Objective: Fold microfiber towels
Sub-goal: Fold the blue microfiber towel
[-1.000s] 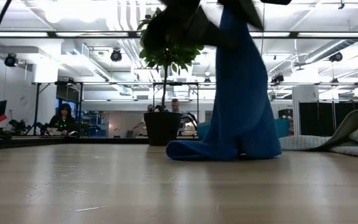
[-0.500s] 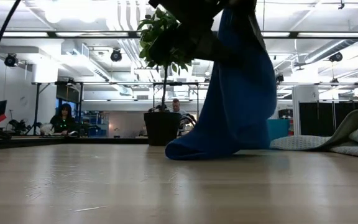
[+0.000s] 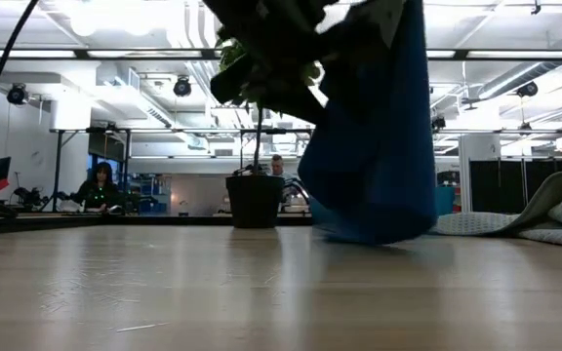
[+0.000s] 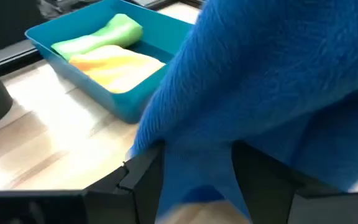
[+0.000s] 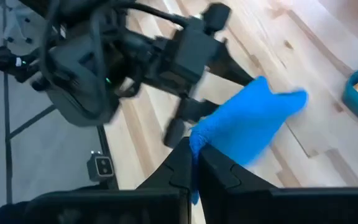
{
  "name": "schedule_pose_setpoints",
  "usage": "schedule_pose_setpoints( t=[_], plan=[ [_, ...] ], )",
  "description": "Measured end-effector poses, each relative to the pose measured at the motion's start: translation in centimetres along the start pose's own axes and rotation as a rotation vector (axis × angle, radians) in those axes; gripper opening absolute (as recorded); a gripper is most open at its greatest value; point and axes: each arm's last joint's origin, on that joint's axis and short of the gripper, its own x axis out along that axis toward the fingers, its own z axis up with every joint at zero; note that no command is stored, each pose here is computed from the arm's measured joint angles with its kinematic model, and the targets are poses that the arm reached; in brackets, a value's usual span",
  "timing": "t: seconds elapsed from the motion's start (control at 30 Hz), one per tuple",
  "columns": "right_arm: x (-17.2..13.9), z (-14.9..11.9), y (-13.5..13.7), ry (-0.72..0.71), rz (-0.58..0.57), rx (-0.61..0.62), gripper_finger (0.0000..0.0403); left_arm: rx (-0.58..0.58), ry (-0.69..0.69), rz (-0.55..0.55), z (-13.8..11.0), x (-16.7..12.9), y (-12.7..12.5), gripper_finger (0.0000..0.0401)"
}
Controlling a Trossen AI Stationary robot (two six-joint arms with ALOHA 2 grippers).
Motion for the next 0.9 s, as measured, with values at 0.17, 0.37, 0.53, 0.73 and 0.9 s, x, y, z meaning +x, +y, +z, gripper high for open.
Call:
schedule_pose_setpoints(
  t=[0.17,0.37,0.53,0.73,0.9],
  plan=[
    [-1.4,-0.2,-0.6,-0.008,-0.007,-0.009,0.0009,0.004,-0.003,-0.092,0.5,-1.2,-0.8,0.0175],
    [-2.0,-0.1,-0.9,-0.043,-0.025,-0.013,0.0009,-0.033,-0.157,-0.319,2.4,-3.1,-3.4,0.0175],
    [-2.0,-0.2,-0.7,-0.048,-0.023,-0.014,0.0009,-0.029,-0.228,-0.311,3.2,-3.2,-3.6,0.0175],
    [-1.7,-0.4,-0.4,-0.043,-0.021,-0.006,0.0009,-0.073,-0.248,-0.234,4.1,-2.0,-2.8,0.0175],
    [-1.8,-0.5,-0.3,-0.042,-0.015,0.003,0.0009,-0.084,-0.195,-0.159,4.0,-0.6,-1.8,0.0175]
  ],
)
